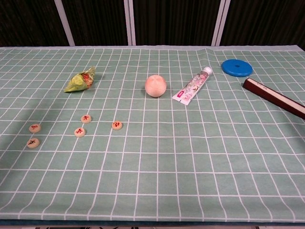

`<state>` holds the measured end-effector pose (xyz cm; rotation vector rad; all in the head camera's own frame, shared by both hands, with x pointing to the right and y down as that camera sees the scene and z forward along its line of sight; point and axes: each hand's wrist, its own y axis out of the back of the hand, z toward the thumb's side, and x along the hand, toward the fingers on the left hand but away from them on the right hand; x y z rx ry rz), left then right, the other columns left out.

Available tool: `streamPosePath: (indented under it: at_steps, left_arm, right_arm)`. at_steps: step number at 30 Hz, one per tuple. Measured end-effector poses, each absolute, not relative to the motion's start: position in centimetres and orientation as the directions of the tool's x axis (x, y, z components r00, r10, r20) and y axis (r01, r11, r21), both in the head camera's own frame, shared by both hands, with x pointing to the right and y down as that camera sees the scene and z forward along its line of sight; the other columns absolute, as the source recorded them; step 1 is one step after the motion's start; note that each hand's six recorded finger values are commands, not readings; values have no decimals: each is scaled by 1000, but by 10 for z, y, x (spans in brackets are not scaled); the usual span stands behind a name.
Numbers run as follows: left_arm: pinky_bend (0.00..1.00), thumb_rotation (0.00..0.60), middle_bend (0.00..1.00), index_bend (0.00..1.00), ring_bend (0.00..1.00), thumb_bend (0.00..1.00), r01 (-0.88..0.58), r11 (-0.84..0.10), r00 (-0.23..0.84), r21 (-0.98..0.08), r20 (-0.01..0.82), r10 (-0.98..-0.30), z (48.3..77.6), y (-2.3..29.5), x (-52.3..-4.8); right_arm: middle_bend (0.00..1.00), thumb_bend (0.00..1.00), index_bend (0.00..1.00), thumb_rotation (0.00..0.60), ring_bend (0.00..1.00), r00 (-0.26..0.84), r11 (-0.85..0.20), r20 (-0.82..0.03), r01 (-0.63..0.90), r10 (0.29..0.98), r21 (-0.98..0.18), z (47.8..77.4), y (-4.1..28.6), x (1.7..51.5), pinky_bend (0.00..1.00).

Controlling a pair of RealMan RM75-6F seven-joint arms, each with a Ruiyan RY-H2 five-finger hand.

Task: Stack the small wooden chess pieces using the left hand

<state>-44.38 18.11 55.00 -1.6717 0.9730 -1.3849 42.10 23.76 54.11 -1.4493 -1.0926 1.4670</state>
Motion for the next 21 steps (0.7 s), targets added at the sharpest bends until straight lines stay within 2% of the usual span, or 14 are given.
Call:
streamPosePath:
  at_steps: [11, 21]
  left_arm:
    - [0, 600, 0, 175, 0, 157, 5, -565, 315, -825, 537, -782, 588, 136, -352]
    - [0, 600, 0, 256, 0, 193, 94, -625, 404, -775, 603, -688, 644, 137, -258]
  right_arm:
    - [13, 232, 119, 600, 0, -49, -320, -322, 44, 946, -946, 541, 237, 422, 0]
    - [13, 232, 119, 600, 0, -60, -307, -310, 56, 949, -950, 539, 235, 426, 0]
